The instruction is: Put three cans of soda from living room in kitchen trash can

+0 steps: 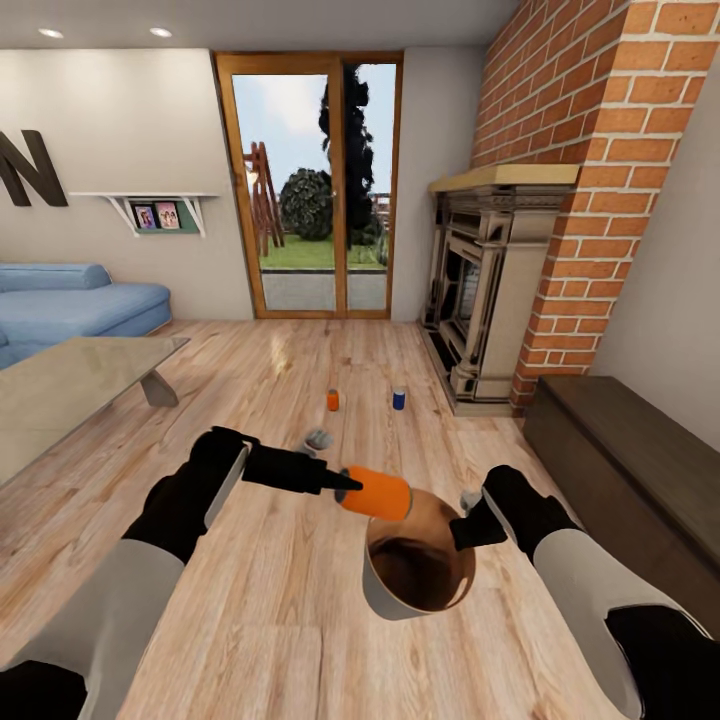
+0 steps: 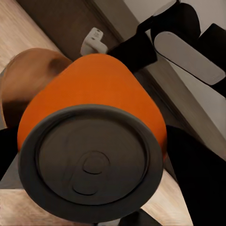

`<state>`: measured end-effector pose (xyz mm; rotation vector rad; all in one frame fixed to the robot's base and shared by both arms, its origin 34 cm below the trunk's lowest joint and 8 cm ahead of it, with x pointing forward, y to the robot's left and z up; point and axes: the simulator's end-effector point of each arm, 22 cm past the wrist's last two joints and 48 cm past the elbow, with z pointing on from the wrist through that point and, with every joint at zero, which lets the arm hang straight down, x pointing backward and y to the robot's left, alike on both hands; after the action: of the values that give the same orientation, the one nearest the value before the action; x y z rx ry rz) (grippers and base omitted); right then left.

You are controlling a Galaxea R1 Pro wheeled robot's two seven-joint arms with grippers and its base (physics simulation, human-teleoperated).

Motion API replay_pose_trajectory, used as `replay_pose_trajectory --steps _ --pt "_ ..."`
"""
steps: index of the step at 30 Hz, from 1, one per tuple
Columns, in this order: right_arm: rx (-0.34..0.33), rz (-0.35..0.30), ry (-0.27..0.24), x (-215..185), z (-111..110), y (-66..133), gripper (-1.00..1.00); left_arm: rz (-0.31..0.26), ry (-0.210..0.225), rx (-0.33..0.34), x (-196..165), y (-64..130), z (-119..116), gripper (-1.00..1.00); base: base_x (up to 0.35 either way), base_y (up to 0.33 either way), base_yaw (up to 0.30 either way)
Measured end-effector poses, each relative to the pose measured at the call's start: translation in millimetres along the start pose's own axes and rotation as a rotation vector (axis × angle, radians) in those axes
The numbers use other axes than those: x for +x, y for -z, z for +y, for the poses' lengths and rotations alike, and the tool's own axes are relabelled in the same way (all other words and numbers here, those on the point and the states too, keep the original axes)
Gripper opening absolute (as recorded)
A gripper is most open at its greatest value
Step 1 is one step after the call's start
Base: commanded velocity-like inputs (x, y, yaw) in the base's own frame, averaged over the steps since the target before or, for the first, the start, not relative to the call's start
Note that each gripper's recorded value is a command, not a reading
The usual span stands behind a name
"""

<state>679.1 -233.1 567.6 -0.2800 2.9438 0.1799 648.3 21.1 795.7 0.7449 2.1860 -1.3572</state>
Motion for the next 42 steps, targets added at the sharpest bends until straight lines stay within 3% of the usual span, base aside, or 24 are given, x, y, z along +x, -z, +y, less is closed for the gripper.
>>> replay_pose_trajectory --steps 7,12,18,25,42 --pt "0.023 -0.002 0.02 -4 13 -2.5 -1.0 0.098 -0.026 -0.006 25 -20.5 -4 -1.0 0.0 0.0 0.0" --pt "0.011 -0.006 0.023 -7 28 -3.7 -1.0 0.132 -0.035 -0.031 34 -25.4 1 -1.0 0.0 0.0 0.0" --pt "0.051 -0.006 0.039 -8 30 -5.0 -1.0 0.185 -0.068 -0.162 44 -23.7 29 -1.0 0.0 0.0 0.0" --pt "0.056 -0.005 0.04 -8 32 -5.6 -1.0 0.199 -0.081 -0.214 46 -24.4 39 -1.0 0.0 0.0 0.0" --pt "0.072 0.005 0.059 -7 45 -9.7 -1.0 0.229 -0.106 -0.302 49 -50.2 47 -1.0 0.0 0.0 0.0"
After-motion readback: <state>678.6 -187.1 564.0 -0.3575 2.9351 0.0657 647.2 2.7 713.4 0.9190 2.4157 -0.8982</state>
